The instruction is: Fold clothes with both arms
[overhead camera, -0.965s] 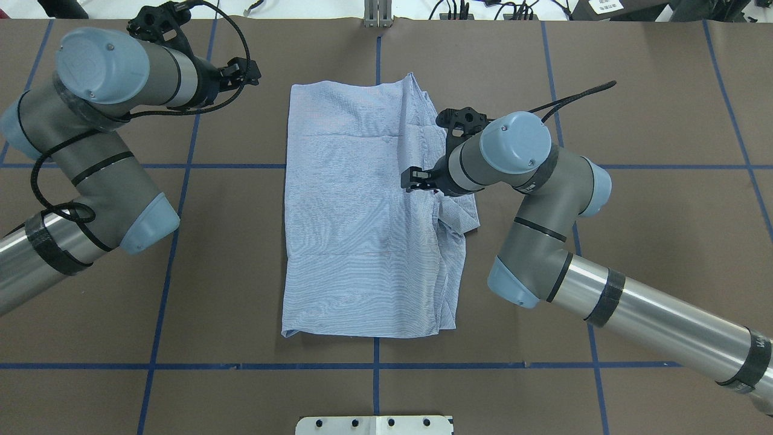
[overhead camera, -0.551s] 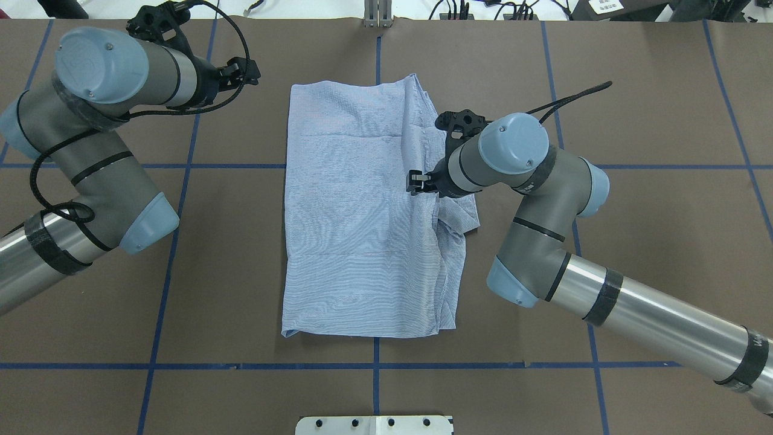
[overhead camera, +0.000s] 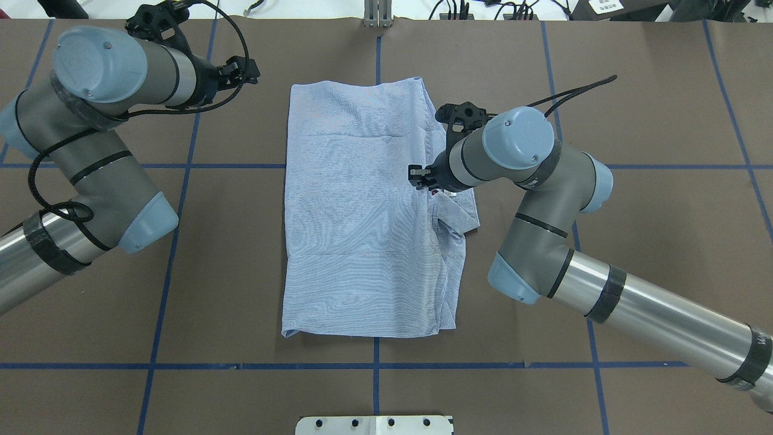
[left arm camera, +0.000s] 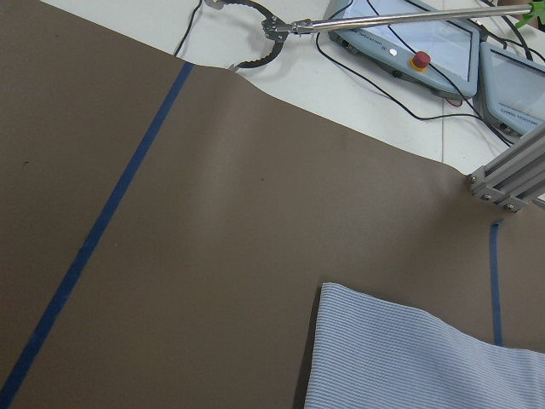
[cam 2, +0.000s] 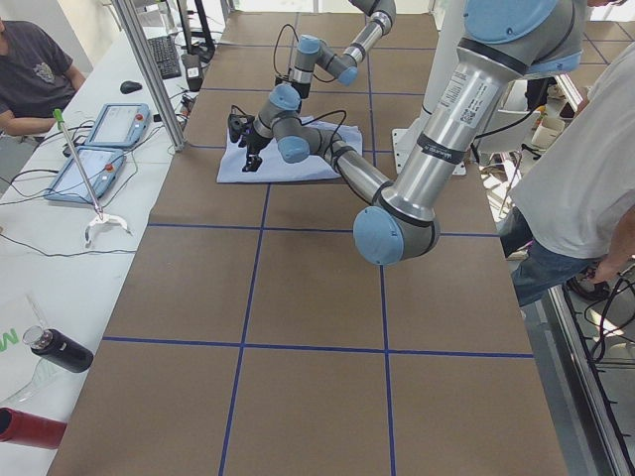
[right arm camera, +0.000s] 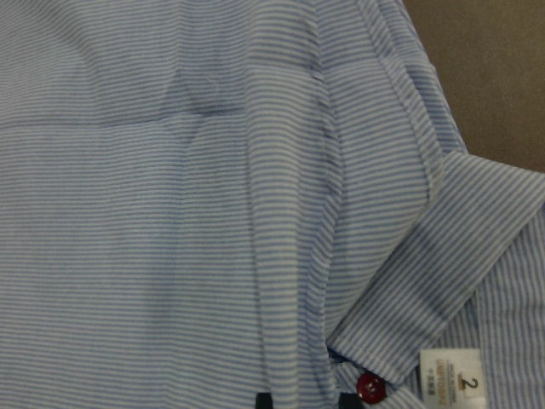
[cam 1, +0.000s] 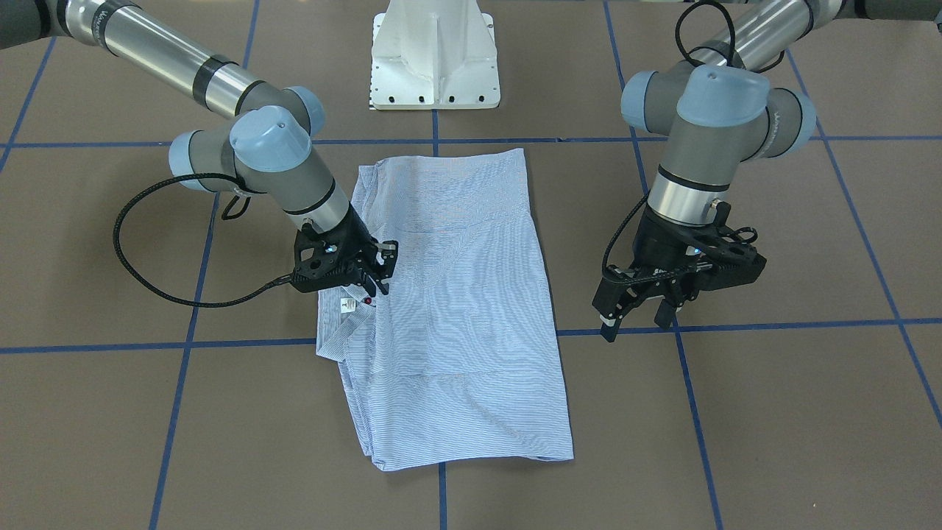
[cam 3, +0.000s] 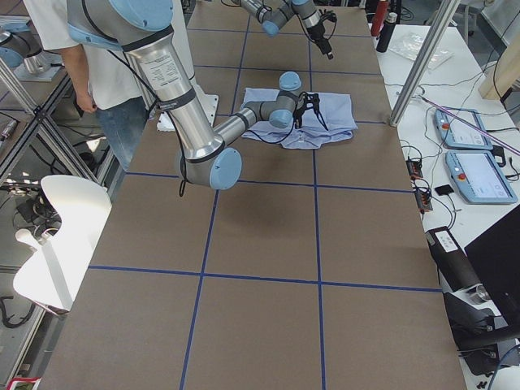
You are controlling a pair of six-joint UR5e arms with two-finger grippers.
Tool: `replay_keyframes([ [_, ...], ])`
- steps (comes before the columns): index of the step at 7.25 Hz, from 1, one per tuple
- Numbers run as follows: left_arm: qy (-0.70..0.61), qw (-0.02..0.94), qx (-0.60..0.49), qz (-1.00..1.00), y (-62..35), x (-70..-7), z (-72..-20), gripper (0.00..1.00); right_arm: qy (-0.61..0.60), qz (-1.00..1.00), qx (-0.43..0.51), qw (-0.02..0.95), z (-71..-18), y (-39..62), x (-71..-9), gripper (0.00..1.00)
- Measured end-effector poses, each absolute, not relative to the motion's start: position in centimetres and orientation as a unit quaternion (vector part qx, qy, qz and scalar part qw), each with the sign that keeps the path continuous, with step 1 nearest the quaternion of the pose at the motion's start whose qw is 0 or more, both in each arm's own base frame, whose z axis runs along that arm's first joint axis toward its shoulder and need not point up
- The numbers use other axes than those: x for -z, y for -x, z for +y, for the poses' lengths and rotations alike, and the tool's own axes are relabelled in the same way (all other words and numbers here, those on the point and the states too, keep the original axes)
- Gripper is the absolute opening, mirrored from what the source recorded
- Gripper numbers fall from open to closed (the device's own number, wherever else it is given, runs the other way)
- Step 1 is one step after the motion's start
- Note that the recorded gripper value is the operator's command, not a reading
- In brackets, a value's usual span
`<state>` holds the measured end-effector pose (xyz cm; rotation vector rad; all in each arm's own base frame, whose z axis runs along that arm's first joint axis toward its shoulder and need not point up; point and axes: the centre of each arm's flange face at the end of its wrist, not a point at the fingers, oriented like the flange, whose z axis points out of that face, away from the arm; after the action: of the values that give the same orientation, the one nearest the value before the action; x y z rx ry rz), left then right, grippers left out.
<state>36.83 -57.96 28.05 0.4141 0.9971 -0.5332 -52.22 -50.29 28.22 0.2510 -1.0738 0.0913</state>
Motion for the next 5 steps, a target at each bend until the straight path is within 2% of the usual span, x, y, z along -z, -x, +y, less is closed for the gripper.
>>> replay_keyframes([
  [4, -0.196, 0.823, 0.251, 0.470, -36.7, -27.8, -58.0, 1.00, -0.129, -0.503, -0.050, 0.853, -51.0, 51.1, -28.4, 0.74],
  [5, -0.196, 0.823, 0.251, 0.471, -36.7, -27.8, -58.0, 1.00, -0.127, -0.497, -0.047, 0.857, -51.1, 51.2, -28.9, 0.68],
])
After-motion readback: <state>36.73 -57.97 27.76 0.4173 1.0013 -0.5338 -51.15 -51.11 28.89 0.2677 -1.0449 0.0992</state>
